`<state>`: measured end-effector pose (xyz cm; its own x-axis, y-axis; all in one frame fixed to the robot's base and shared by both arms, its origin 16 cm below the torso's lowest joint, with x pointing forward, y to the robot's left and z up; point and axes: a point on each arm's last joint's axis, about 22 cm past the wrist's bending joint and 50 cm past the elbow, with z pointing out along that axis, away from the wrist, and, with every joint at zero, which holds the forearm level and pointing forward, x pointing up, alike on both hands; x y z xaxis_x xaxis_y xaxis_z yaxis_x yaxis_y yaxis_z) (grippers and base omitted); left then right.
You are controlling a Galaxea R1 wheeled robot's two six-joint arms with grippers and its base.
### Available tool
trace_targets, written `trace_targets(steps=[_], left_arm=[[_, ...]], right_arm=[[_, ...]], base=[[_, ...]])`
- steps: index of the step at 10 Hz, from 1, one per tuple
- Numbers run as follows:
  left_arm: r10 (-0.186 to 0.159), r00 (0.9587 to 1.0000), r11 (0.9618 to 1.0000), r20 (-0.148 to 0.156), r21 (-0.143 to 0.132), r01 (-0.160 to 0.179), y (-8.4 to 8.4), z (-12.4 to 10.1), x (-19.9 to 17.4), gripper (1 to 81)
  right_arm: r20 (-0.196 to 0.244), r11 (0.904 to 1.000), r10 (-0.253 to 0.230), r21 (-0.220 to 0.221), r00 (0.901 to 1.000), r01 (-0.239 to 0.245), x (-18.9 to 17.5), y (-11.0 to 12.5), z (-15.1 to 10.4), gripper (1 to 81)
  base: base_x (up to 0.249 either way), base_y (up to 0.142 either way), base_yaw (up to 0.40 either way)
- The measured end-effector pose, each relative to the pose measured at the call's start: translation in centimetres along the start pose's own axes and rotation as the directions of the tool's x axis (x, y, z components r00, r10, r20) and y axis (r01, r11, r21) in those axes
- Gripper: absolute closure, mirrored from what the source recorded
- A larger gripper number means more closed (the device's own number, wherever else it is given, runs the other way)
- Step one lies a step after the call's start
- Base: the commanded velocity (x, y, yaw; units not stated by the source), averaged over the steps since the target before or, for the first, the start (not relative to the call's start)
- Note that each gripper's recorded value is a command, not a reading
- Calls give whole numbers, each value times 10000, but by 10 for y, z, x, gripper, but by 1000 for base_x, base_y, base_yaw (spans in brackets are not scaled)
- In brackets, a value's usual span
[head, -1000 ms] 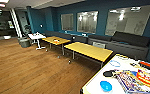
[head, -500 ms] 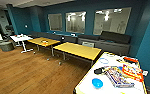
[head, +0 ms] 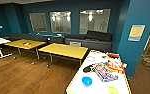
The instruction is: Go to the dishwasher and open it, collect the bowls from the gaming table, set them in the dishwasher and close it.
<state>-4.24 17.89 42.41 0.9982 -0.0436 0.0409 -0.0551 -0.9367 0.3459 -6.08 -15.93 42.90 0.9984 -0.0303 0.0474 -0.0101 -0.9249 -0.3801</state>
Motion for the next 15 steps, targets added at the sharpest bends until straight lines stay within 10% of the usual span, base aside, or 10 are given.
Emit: trace_targets(steps=[15], left_arm=[[9,10000,10000,-61,-15,-9,1,0,3,10]], right_arm=[[76,10000,22,61,10000,-23,-7,-6,1,10]], base=[[0,-20,-247]])
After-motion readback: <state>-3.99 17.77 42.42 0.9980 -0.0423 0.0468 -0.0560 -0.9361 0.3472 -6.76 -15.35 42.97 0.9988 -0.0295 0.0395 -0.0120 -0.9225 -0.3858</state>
